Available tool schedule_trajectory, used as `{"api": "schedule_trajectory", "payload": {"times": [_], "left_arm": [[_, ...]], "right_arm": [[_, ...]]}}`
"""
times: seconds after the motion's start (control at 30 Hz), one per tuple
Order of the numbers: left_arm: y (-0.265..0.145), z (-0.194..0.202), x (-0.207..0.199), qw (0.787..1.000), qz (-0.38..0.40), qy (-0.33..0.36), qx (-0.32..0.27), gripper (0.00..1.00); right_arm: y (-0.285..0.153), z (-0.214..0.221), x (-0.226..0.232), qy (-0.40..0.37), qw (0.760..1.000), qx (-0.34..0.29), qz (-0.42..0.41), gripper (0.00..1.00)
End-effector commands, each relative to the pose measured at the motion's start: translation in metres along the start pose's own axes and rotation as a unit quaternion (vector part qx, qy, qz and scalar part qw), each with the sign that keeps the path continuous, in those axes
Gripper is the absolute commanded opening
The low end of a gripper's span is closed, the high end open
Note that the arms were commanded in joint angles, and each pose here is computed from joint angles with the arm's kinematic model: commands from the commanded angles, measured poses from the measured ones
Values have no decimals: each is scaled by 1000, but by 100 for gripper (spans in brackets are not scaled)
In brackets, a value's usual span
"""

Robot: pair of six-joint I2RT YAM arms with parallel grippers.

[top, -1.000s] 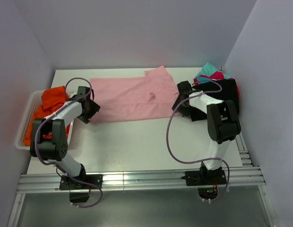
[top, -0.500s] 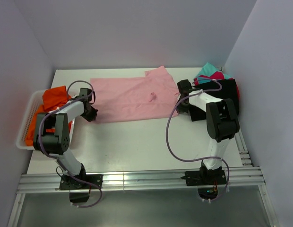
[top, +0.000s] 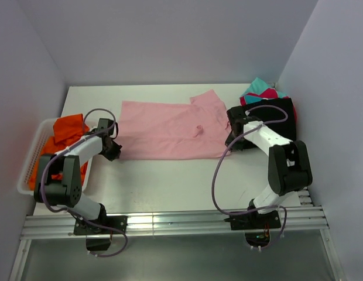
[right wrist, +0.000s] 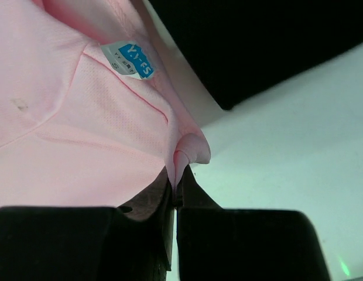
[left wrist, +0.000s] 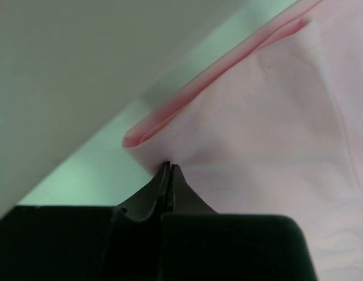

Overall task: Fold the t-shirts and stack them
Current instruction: Fold the flattened tshirt in 1/3 of the way

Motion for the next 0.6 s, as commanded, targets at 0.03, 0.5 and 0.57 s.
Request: {"api": "schedule_trajectory", "payload": {"times": [0.03,0.5,0.57], "left_arm": [[-17,21,42,998,-53,-6,26,0],[-95,9,41,1000,10,-17,-13,31],[-124,-16,18,997,53,-23,-58,66]], "right_arm": [[-15,22,-25,5,1000,12,24,0],[-55,44,-54,1,1000,5,29,67],[-83,15,-43,9,999,-36,7,68]]}}
Point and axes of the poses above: each gripper's point midway between its finger pads, its own y axis out along the fingers, its own x axis along the line the jaws close on, z = x × y, the point moved 6 cm from there along -y, back along the fingers, and after that the axes turned 8 degrees about -y, right-handed, at the moved point
